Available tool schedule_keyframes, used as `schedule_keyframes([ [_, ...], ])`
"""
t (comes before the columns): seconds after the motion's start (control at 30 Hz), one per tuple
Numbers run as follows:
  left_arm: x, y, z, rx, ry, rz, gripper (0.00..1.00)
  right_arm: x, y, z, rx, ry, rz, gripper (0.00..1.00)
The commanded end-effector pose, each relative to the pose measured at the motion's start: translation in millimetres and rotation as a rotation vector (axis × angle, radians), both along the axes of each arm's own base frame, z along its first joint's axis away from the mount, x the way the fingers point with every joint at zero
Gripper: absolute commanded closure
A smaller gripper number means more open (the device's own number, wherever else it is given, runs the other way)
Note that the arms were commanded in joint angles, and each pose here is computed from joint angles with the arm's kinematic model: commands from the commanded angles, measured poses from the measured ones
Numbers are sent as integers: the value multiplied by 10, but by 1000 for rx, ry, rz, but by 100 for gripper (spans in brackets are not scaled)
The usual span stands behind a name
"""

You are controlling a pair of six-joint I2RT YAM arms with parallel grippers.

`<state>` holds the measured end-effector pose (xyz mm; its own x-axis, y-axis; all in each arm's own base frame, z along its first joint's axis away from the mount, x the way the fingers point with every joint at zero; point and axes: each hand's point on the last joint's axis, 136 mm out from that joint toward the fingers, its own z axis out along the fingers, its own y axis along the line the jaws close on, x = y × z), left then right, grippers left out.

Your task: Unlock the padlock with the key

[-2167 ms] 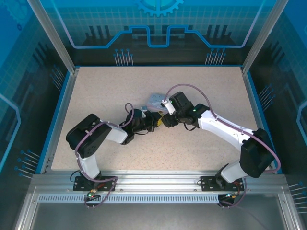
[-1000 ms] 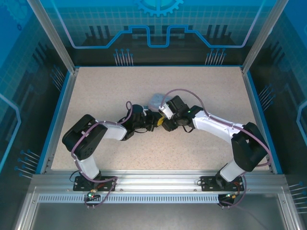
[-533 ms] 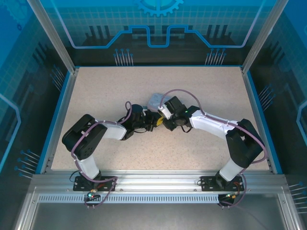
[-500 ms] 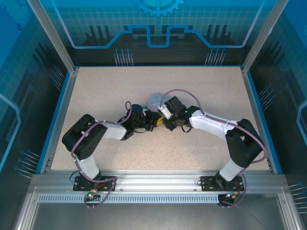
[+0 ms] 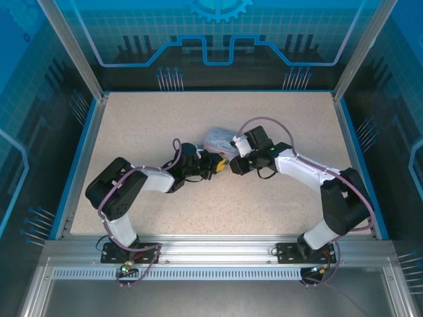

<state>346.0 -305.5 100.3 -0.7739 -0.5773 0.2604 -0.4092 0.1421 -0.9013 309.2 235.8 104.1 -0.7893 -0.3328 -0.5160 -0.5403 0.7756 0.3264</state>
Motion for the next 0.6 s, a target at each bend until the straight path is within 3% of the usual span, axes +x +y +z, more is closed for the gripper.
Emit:
schedule_keyframes([
  [0.0, 20, -91, 146, -28, -46, -36, 100, -86, 104, 228, 112, 7, 30, 66],
  [0.13, 20, -93, 126, -23, -50, -38, 100, -187, -4, 233, 119, 21, -17, 60],
  [0.23, -18, -90, 84, -1, -59, -57, 100, -210, -40, 271, 177, 30, -89, 49],
  [0.57, -402, 8, -317, 127, -51, -158, 100, -269, 76, -121, 313, 154, -290, 39],
])
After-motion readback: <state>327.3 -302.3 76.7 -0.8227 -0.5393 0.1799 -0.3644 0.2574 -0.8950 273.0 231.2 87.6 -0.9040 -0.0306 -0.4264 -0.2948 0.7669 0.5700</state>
